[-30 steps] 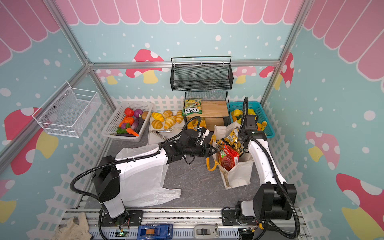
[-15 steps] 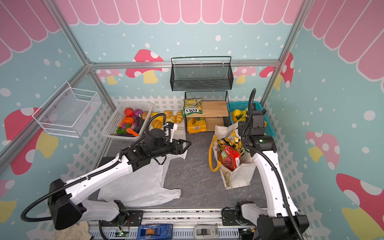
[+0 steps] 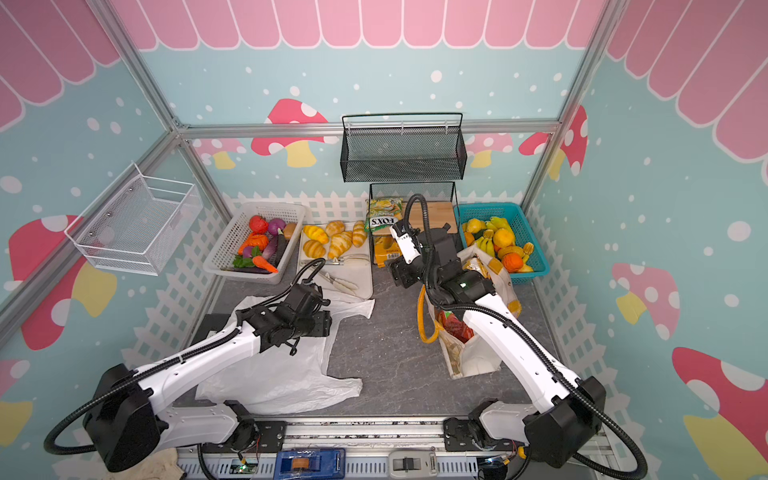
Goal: Place the mixed food into the grocery bags and tie them
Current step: 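Grasp the white plastic bag with the left gripper and lift it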
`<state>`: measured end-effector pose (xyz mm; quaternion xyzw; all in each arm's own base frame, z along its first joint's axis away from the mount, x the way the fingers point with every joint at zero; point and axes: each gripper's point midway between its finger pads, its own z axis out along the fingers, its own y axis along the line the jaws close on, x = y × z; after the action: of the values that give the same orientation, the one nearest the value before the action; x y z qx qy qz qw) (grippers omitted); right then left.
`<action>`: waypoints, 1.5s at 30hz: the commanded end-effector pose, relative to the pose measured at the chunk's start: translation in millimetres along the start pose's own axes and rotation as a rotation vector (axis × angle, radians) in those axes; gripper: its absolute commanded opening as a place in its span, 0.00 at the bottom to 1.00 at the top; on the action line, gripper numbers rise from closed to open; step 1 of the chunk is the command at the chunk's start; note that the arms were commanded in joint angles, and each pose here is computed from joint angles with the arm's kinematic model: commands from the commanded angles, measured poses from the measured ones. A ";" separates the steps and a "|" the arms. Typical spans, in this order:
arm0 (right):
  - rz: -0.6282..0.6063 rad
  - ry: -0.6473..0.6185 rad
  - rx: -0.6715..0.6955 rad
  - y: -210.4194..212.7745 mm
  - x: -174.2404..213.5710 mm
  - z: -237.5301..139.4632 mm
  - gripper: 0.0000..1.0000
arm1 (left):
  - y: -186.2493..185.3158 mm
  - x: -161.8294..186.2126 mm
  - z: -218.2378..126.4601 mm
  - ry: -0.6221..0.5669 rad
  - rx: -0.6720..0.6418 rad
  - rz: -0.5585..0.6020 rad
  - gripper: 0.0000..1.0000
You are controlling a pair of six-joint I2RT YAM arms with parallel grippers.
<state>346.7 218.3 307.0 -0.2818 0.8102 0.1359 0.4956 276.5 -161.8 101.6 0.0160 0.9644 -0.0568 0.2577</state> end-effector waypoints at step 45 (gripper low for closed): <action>0.156 -0.070 -0.079 6.5 22.7 -35.4 0.80 | -58.0 -73.3 -80.8 -0.257 0.415 -0.303 0.00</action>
<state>315.7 211.7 290.6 -0.2662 0.8062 0.1920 0.4922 302.0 -193.8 173.6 -0.0433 0.9137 -0.1924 0.3554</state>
